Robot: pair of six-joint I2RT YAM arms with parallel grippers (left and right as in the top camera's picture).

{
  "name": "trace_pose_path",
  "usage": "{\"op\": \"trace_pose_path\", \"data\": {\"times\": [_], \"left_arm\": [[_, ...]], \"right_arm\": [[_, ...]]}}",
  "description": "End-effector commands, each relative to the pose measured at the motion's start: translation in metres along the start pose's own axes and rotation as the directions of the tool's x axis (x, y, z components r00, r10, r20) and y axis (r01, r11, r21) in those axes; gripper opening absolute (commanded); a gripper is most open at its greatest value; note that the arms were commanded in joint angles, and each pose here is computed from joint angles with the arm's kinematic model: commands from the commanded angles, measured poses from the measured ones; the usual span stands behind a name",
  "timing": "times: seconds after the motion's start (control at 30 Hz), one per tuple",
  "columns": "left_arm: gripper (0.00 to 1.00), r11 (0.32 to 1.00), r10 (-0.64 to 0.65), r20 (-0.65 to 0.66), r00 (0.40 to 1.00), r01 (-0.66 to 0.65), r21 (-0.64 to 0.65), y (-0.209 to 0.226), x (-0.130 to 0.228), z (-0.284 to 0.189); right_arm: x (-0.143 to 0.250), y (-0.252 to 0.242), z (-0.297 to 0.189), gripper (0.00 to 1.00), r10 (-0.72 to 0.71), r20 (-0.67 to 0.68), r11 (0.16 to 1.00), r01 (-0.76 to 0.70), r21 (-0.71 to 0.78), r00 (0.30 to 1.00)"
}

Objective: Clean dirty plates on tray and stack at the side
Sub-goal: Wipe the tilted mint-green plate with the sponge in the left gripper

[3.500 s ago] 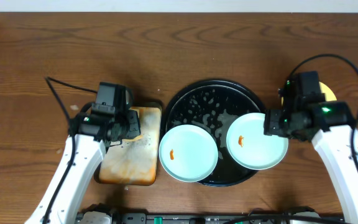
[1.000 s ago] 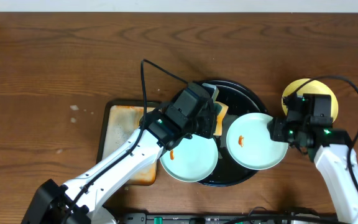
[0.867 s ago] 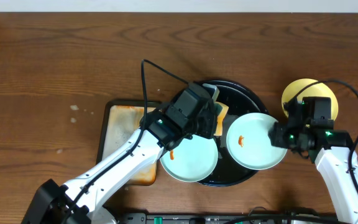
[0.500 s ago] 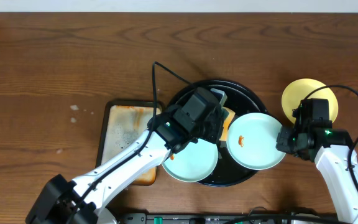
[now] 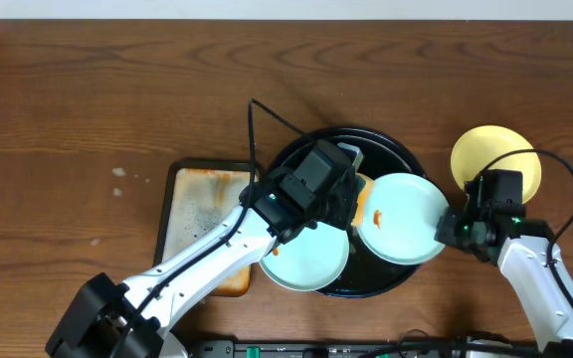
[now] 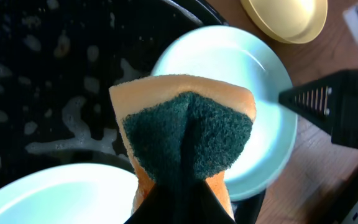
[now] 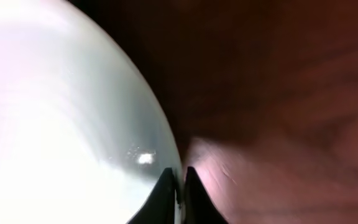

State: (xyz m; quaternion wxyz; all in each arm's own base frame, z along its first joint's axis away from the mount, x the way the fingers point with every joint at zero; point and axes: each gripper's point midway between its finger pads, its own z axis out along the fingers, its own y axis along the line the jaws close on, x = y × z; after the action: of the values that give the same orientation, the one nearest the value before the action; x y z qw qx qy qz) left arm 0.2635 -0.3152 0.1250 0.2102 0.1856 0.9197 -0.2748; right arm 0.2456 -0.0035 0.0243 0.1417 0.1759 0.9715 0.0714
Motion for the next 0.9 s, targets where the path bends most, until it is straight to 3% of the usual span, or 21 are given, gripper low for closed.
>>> {"op": "trace_pose_path", "data": {"times": [0.0, 0.4, 0.57, 0.87], "left_arm": [[0.11, 1.0, 0.009, 0.022, 1.0, -0.01, 0.022, -0.008, -0.009, -0.003], [0.11, 0.998, 0.007, 0.054, 0.999, -0.01, 0.058, -0.019, -0.016, 0.014], [0.09, 0.996, -0.059, -0.062, 0.996, 0.063, 0.067, -0.027, 0.0, 0.045], [0.09, 0.993, -0.112, -0.129, 0.985, 0.117, 0.032, -0.04, -0.023, 0.064]], "right_arm": [[-0.002, 0.001, 0.002, 0.01, -0.01, 0.005, 1.0, 0.01, -0.027, 1.0], [-0.01, 0.006, 0.002, 0.01, -0.03, 0.04, 0.999, 0.031, -0.039, 0.999], [-0.009, 0.006, 0.002, 0.01, -0.03, 0.038, 0.999, 0.032, -0.038, 0.999], [-0.008, 0.006, 0.002, 0.01, -0.03, 0.034, 0.999, 0.031, -0.037, 0.999]]}}
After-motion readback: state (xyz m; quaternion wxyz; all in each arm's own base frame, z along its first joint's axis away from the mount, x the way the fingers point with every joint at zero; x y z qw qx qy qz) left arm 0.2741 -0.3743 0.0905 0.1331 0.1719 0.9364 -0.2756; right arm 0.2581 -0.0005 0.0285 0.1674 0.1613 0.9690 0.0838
